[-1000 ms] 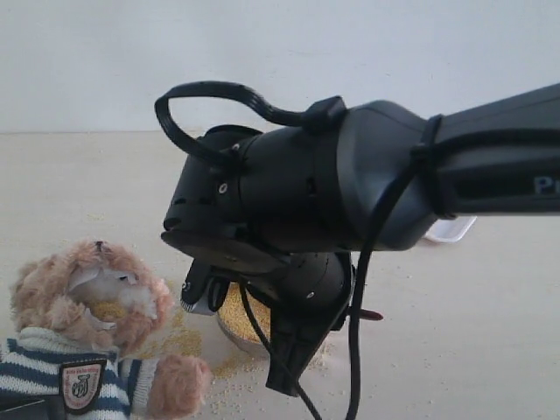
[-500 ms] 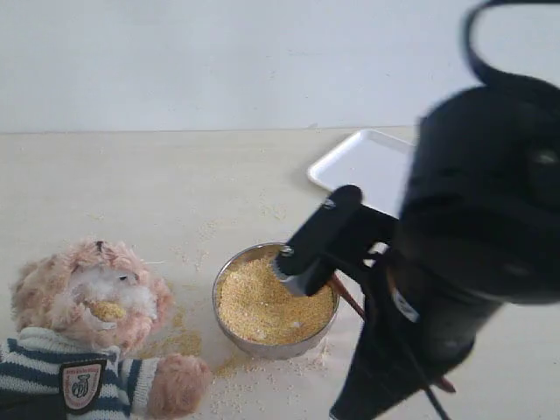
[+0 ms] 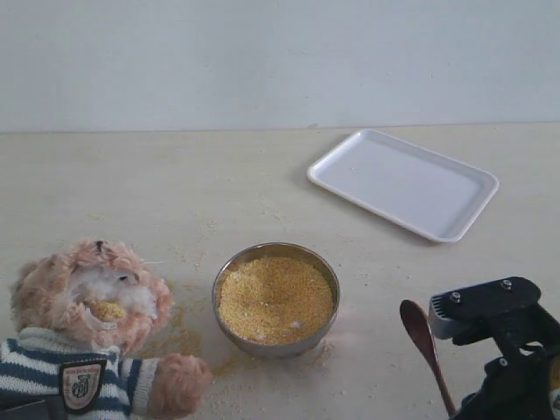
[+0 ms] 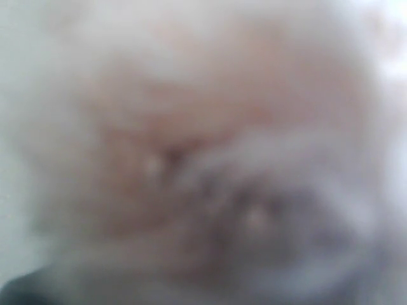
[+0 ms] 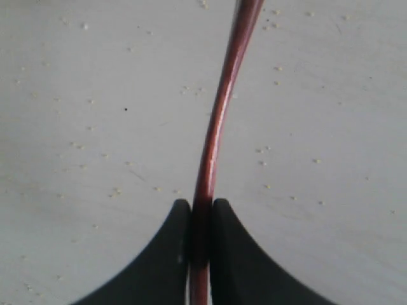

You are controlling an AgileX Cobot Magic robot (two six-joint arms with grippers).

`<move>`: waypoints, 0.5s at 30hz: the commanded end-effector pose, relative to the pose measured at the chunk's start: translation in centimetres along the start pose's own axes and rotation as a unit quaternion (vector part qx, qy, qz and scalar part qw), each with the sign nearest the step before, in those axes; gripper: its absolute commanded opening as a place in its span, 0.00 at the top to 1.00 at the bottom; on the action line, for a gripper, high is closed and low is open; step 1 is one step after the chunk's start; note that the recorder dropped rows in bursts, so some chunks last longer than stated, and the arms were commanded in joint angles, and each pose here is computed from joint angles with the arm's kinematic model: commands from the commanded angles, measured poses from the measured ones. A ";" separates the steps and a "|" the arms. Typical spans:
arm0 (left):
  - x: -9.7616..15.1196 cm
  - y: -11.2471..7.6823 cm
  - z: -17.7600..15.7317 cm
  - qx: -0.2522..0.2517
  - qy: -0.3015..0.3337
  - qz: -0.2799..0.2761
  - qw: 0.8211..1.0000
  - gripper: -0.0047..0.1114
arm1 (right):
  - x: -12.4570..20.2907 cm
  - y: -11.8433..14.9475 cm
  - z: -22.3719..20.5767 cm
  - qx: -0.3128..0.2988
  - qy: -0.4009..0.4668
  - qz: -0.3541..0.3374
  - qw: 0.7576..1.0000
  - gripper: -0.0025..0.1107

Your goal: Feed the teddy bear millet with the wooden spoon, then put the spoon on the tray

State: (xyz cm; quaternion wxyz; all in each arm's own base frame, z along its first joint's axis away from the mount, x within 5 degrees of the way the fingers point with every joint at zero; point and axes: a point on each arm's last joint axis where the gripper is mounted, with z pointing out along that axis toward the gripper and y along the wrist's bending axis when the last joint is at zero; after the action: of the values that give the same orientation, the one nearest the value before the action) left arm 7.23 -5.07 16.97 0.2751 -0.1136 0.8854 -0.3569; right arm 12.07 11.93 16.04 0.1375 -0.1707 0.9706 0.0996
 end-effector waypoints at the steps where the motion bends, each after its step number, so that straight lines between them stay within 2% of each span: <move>1: 0.0 -0.1 0.0 0.008 -0.006 -0.005 1.000 0.92 | -0.1 -0.1 0.1 -0.010 -0.017 -0.002 1.000 0.95; 15: 0.0 -0.2 0.0 0.009 -0.006 -0.005 1.000 0.92 | -0.5 0.0 4.4 0.005 0.016 -0.024 1.000 0.95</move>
State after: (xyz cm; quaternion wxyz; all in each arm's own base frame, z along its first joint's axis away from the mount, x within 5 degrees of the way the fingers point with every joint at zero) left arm 7.23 -5.07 16.97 0.2751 -0.1136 0.8854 -0.3569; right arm 13.48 13.24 12.57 0.1279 -0.1917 0.9687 0.0923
